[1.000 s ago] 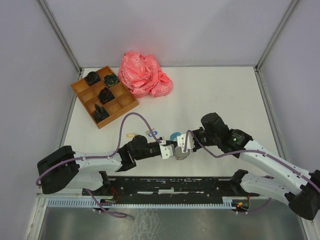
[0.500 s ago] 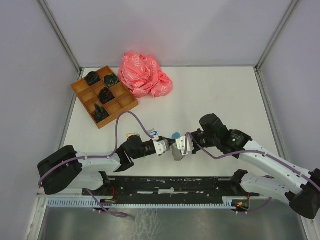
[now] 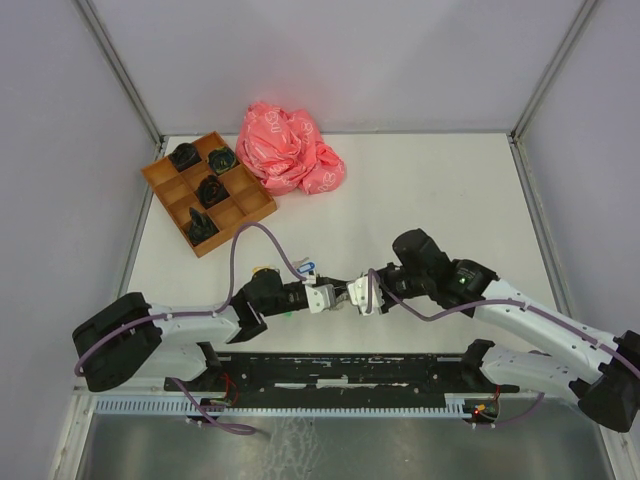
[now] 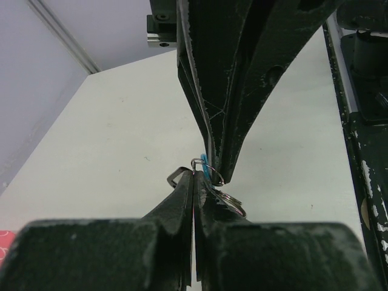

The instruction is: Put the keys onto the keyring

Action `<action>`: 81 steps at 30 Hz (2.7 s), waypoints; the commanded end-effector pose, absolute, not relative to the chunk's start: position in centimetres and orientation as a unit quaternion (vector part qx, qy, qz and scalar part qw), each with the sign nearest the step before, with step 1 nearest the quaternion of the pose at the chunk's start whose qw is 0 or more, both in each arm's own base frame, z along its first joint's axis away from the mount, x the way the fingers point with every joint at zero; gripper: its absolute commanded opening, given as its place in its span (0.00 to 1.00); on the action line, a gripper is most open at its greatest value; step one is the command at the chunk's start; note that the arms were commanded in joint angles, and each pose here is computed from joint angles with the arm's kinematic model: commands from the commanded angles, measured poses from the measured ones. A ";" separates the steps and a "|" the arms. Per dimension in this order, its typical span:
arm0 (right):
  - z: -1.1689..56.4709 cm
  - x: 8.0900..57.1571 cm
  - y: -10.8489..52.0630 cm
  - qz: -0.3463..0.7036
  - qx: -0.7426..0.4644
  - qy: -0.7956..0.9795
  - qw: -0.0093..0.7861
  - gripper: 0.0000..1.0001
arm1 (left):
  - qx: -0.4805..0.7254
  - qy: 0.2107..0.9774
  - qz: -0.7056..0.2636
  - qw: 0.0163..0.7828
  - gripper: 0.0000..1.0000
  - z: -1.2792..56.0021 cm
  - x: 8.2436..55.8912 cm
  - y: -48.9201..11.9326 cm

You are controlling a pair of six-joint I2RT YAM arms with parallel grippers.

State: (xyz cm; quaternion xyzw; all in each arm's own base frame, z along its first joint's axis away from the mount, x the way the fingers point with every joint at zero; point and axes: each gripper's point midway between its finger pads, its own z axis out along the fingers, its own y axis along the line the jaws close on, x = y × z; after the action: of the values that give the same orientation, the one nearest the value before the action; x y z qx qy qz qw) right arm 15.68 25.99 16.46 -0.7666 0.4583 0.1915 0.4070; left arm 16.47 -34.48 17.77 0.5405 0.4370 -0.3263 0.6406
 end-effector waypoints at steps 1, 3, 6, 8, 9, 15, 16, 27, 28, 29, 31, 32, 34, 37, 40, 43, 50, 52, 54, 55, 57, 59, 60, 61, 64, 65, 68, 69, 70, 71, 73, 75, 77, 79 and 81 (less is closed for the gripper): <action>19.6 16.9 27.5 0.183 -0.748 0.442 0.460 0.01 | 0.555 0.366 -0.336 0.667 0.03 21.3 15.4 -35.3; 19.5 17.1 27.2 0.174 -0.746 0.449 0.460 0.00 | 0.554 0.368 -0.330 0.670 0.03 21.3 15.5 -35.2; 19.4 17.4 26.5 0.157 -0.743 0.459 0.461 0.01 | 0.547 0.374 -0.321 0.676 0.03 21.4 15.9 -34.9; 19.3 17.7 26.0 0.145 -0.741 0.467 0.461 0.01 | 0.542 0.379 -0.316 0.680 0.03 21.4 16.1 -34.6; 19.2 17.8 25.8 0.141 -0.739 0.471 0.460 0.01 | 0.539 0.381 -0.315 0.682 0.03 21.5 16.2 -34.6; 18.8 18.2 25.5 0.139 -0.717 0.501 0.464 0.01 | 0.522 0.395 -0.317 0.687 0.03 21.5 16.6 -34.3; 18.8 18.2 25.5 0.140 -0.713 0.505 0.466 0.01 | 0.519 0.396 -0.319 0.687 0.03 21.6 16.6 -34.3; 18.4 19.0 25.3 0.136 -0.684 0.542 0.469 0.01 | 0.495 0.422 -0.320 0.689 0.03 21.6 17.4 -34.2; 18.4 19.3 25.0 0.127 -0.678 0.550 0.471 0.02 | 0.491 0.426 -0.319 0.690 0.03 21.5 17.6 -34.1; 18.5 19.5 24.8 0.123 -0.672 0.556 0.473 0.03 | 0.487 0.431 -0.319 0.690 0.03 21.5 17.7 -34.1; 18.6 19.7 24.4 0.117 -0.662 0.569 0.474 0.08 | 0.479 0.441 -0.319 0.688 0.03 21.3 17.9 -34.0; 18.6 19.8 24.2 0.116 -0.656 0.576 0.475 0.10 | 0.475 0.447 -0.317 0.689 0.03 21.3 18.1 -33.9; 18.6 19.8 23.9 0.119 -0.639 0.593 0.474 0.16 | 0.469 0.455 -0.317 0.688 0.03 21.1 18.3 -33.9; 18.6 19.7 23.4 0.119 -0.621 0.614 0.473 0.21 | 0.462 0.461 -0.315 0.689 0.03 21.1 18.6 -33.8; 18.6 19.6 22.7 0.118 -0.603 0.631 0.473 0.24 | 0.461 0.463 -0.313 0.689 0.03 21.1 18.7 -33.7; 18.6 19.2 22.4 0.129 -0.593 0.639 0.473 0.27 | 0.460 0.463 -0.313 0.690 0.03 21.1 18.7 -33.7; 18.4 18.3 23.3 0.182 -0.555 0.650 0.485 0.35 | 0.459 0.465 -0.314 0.689 0.03 21.1 18.7 -33.6; 18.4 18.3 23.8 0.198 -0.541 0.651 0.494 0.36 | 0.459 0.464 -0.314 0.690 0.03 21.1 18.6 -33.6; 18.5 18.5 24.3 0.212 -0.526 0.651 0.504 0.36 | 0.459 0.464 -0.314 0.690 0.03 21.1 18.6 -33.6; 18.5 18.6 24.5 0.218 -0.518 0.653 0.508 0.36 | 0.458 0.463 -0.314 0.691 0.03 21.2 18.6 -33.5; 18.5 18.8 24.8 0.227 -0.504 0.655 0.515 0.36 | 0.458 0.463 -0.314 0.690 0.03 21.2 18.6 -33.6; 18.5 19.0 25.1 0.231 -0.496 0.655 0.520 0.36 | 0.459 0.463 -0.315 0.690 0.03 21.1 18.5 -33.6; 18.3 19.1 25.1 0.231 -0.493 0.656 0.522 0.36 | 0.460 0.463 -0.316 0.689 0.03 21.1 18.5 -33.6; 18.3 19.2 25.1 0.229 -0.489 0.657 0.525 0.36 | 0.460 0.462 -0.316 0.689 0.03 21.1 18.5 -33.6; 18.5 19.6 24.9 0.224 -0.479 0.656 0.538 0.36 | 0.460 0.461 -0.316 0.690 0.03 21.2 18.5 -33.6; 18.5 19.6 24.9 0.224 -0.478 0.655 0.541 0.36 | 0.460 0.461 -0.316 0.690 0.03 21.2 18.5 -33.7; 18.6 19.7 25.0 0.226 -0.478 0.652 0.543 0.36 | 0.461 0.459 -0.317 0.690 0.03 21.2 18.5 -33.7; 18.6 19.7 25.1 0.227 -0.478 0.651 0.544 0.36 | 0.461 0.460 -0.317 0.690 0.03 21.2 18.5 -33.7; 18.6 19.7 25.1 0.227 -0.478 0.650 0.545 0.35 | 0.461 0.460 -0.316 0.690 0.03 21.2 18.5 -33.7; 18.7 19.7 25.1 0.228 -0.478 0.649 0.547 0.35 | 0.461 0.460 -0.317 0.690 0.03 21.2 18.5 -33.7; 18.9 19.8 25.2 0.229 -0.476 0.645 0.552 0.35 | 0.462 0.459 -0.317 0.689 0.03 21.2 18.5 -33.7; 19.0 19.8 25.2 0.229 -0.476 0.644 0.554 0.34 | 0.461 0.460 -0.317 0.689 0.03 21.2 18.5 -33.7; 18.9 19.9 25.2 0.227 -0.477 0.644 0.554 0.34 | 0.461 0.459 -0.317 0.690 0.03 21.3 18.5 -33.8; 19.0 19.8 25.3 0.227 -0.479 0.643 0.553 0.32 | 0.461 0.458 -0.318 0.690 0.03 21.3 18.5 -33.8; 18.8 19.8 25.3 0.228 -0.480 0.642 0.552 0.31 | 0.462 0.457 -0.318 0.690 0.03 21.3 18.5 -33.8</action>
State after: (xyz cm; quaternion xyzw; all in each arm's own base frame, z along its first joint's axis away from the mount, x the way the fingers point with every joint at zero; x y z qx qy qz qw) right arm 19.38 24.99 17.42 -0.4925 0.6566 0.2220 0.5264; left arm 18.55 -33.46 18.64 0.4892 0.4804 -0.2987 0.6638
